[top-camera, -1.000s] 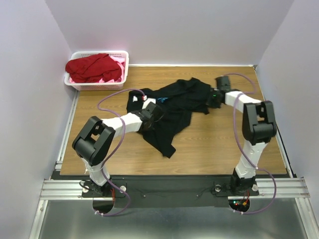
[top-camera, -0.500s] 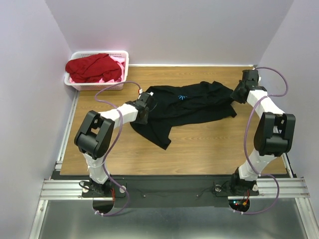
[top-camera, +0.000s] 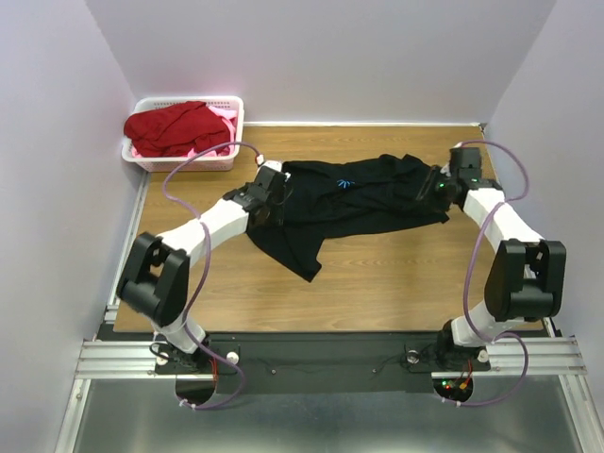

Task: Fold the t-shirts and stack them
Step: Flatten the tshirt out

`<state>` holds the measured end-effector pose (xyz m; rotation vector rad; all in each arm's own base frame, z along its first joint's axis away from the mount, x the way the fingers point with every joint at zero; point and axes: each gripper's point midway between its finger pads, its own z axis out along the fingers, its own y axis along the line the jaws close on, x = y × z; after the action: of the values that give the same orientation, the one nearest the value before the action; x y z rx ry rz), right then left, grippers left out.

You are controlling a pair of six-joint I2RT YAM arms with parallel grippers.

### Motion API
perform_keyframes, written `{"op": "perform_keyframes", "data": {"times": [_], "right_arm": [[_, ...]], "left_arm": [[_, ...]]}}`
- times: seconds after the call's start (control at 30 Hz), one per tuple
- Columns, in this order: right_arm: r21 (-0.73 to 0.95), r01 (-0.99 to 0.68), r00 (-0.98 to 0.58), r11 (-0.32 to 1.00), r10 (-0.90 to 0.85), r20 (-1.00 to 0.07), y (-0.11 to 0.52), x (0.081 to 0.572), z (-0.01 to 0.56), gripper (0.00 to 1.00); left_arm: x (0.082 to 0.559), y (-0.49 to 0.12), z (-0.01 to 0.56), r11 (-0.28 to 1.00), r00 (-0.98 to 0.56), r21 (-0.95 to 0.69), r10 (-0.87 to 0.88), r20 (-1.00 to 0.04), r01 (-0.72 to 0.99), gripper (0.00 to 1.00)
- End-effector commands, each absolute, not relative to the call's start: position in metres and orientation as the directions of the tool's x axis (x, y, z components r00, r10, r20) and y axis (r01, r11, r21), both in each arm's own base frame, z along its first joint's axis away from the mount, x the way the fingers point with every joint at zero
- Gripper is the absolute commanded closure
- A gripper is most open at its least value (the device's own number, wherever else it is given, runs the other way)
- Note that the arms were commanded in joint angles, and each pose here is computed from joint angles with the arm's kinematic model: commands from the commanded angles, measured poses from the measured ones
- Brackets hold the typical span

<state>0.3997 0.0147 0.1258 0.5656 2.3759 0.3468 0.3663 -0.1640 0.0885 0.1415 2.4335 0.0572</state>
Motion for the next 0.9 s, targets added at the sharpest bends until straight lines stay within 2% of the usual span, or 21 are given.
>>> {"op": "perform_keyframes", "data": {"times": [0.0,0.1,0.3,0.43,0.5,0.7,0.87], "right_arm": [[0.511,0.047,-0.818,0.858,0.326,-0.474,0.106,0.370,0.131,0.56],[0.506,-0.100,-0.865,0.857,0.176,-0.470,0.165,0.345,0.126,0.56],[0.534,-0.149,-0.901,0.833,0.108,-0.421,0.208,0.321,0.107,0.55],[0.562,-0.187,-0.905,0.806,0.081,-0.418,0.231,0.325,0.106,0.56],[0.592,-0.194,-0.910,0.783,0.082,-0.407,0.244,0.329,0.108,0.61],[0.660,-0.272,-0.924,0.701,0.003,-0.383,0.295,0.314,0.114,0.64],[0.675,-0.281,-0.934,0.682,-0.031,-0.356,0.323,0.310,0.098,0.67]], "left_arm": [[0.325,-0.184,0.092,0.995,-0.780,-0.055,0.032,-0.624,0.085,0.41],[0.307,-0.193,0.072,0.992,-0.803,-0.066,0.046,-0.594,0.106,0.44],[0.299,-0.213,0.042,0.990,-0.830,-0.036,0.096,-0.550,0.138,0.48],[0.297,-0.216,0.029,0.987,-0.844,-0.010,0.130,-0.520,0.158,0.53],[0.294,-0.213,0.023,0.987,-0.852,0.003,0.139,-0.505,0.159,0.59],[0.285,-0.203,0.015,0.989,-0.860,0.018,0.134,-0.492,0.143,0.59],[0.280,-0.199,0.012,0.990,-0.866,0.025,0.136,-0.480,0.141,0.59]]}}
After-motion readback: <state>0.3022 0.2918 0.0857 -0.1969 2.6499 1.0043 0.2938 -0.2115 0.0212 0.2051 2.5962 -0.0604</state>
